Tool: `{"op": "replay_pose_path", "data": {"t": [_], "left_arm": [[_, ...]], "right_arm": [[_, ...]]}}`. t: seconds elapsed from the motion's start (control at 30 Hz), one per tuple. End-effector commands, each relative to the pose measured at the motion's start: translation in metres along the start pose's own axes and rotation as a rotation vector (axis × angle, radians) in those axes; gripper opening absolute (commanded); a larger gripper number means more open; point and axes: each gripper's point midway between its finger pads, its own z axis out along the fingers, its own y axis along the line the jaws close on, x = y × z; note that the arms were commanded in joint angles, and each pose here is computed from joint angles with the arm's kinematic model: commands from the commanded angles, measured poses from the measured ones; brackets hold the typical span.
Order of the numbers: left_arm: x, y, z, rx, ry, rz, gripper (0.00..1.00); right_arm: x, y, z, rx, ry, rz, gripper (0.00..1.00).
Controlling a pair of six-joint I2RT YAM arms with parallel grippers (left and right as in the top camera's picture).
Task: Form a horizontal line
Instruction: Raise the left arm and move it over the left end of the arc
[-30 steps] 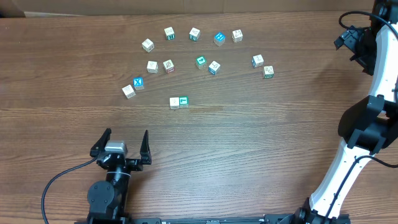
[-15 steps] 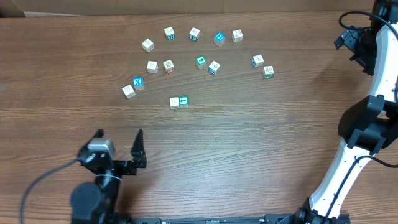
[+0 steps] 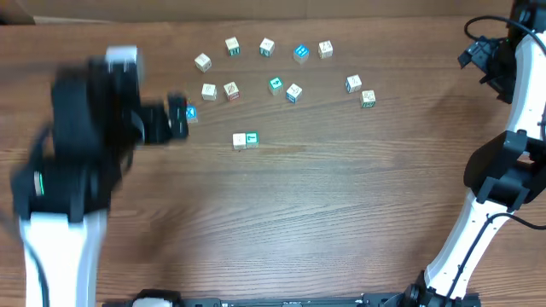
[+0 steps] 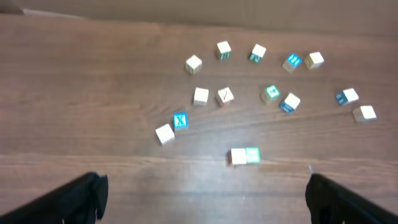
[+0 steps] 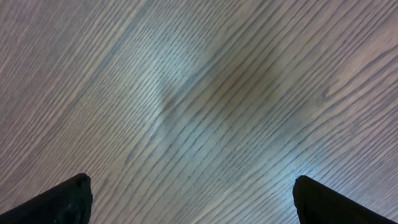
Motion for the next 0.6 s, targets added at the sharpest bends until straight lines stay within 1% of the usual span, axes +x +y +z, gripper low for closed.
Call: {"op": "replay_pose_path", "data": {"t": [0.0, 0.1, 0.2, 0.3, 0.4, 0.43, 0.47, 0.5, 0.53, 0.57], "left_arm": [[-0.033, -0.011, 0.026, 0.011, 0.090, 0.032, 1.00], [-0.041, -0.014, 0.057, -0.001, 0.197, 0.031, 1.00], [-0.034, -0.019, 0.096, 0.018, 0.296, 0.027, 0.99], [-0.007, -0.019, 0.132, 0.014, 0.435, 0.022, 1.00], [0.021, -0.007, 0.165, -0.049, 0.569, 0.032, 1.00], [0.032, -0.003, 0.176, -0.071, 0.618, 0.037, 0.95], [0.044, -0.001, 0.188, -0.080, 0.667, 0.038, 0.67], [0.052, 0.000, 0.197, -0.085, 0.701, 0.037, 0.23], [0.061, 0.001, 0.208, -0.090, 0.735, 0.032, 0.11], [0.068, 0.002, 0.216, -0.098, 0.761, 0.023, 0.05]], "right_arm": [[-0.002, -0.002, -0.007, -0.005, -0.015, 0.000, 1.00], [-0.002, -0.002, -0.007, -0.005, -0.015, 0.000, 1.00], [-0.002, -0.002, -0.007, -0.005, -0.015, 0.000, 1.00], [-0.002, -0.002, -0.007, -0.005, -0.016, 0.001, 1.00], [-0.002, -0.002, -0.007, -0.005, -0.016, 0.001, 1.00], [-0.002, -0.002, -0.007, -0.005, -0.015, 0.000, 1.00], [-0.002, -0.002, -0.007, -0.005, -0.015, 0.000, 1.00], [-0.002, -0.002, -0.007, -0.005, -0.015, 0.000, 1.00], [-0.002, -0.002, -0.007, -0.005, -0.016, 0.001, 1.00], [-0.002, -0.002, -0.007, -0.005, -0.015, 0.000, 1.00]]}}
